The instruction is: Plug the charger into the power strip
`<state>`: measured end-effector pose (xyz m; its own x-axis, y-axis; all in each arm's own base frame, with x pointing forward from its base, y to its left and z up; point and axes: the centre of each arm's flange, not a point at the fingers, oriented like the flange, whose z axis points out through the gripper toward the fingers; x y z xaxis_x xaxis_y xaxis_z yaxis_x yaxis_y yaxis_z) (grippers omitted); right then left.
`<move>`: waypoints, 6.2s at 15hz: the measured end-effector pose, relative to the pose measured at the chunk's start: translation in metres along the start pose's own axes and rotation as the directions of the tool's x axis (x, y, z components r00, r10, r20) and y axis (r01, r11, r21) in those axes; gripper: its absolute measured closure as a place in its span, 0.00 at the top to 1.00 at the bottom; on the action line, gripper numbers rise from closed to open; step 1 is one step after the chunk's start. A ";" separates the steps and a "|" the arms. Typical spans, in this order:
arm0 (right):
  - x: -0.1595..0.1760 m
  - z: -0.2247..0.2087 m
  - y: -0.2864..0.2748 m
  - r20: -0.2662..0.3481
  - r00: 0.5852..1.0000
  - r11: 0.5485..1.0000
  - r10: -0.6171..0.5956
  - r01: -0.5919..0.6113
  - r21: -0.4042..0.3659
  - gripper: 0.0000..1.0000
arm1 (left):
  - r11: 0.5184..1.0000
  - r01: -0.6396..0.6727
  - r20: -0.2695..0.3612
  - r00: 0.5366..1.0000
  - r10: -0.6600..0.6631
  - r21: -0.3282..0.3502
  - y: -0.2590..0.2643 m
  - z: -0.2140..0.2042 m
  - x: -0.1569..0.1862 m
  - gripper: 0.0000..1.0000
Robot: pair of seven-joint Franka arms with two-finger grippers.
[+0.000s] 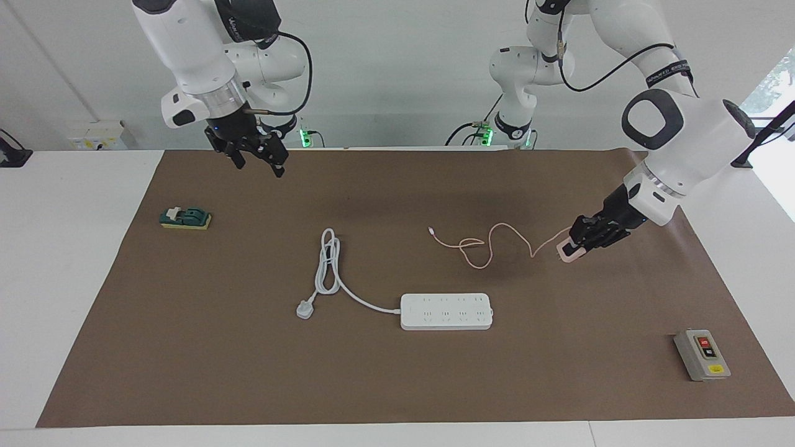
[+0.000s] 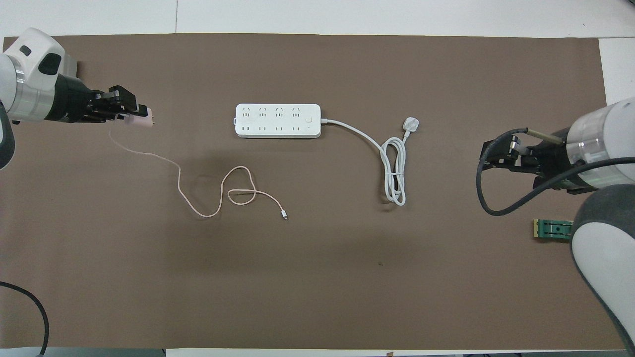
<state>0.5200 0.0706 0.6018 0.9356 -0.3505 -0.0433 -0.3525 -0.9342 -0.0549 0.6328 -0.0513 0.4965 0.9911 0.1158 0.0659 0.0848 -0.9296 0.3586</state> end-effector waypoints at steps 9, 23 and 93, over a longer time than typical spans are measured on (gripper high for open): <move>0.043 0.005 0.072 0.018 0.996 0.995 -0.090 0.091 -0.047 1.00 | 0.948 0.257 -0.068 0.966 -0.249 0.185 0.023 -0.022 -0.003 0.32; 0.045 0.022 0.065 0.073 0.991 0.991 -0.112 0.117 -0.072 1.00 | 0.508 0.849 -0.205 0.528 -0.824 0.142 0.093 0.009 -0.025 0.32; 0.059 -0.008 0.114 0.032 0.972 0.971 -0.232 0.233 -0.050 1.00 | 0.197 0.968 -0.381 0.242 -0.892 0.154 0.175 0.218 -0.016 0.32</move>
<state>0.5354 -0.0570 0.6012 0.9906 -0.1223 -0.0610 -0.1233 -0.9923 -0.0133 0.6544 -0.2924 0.3551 0.1253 0.9908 0.0511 0.9921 -0.1250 -0.0089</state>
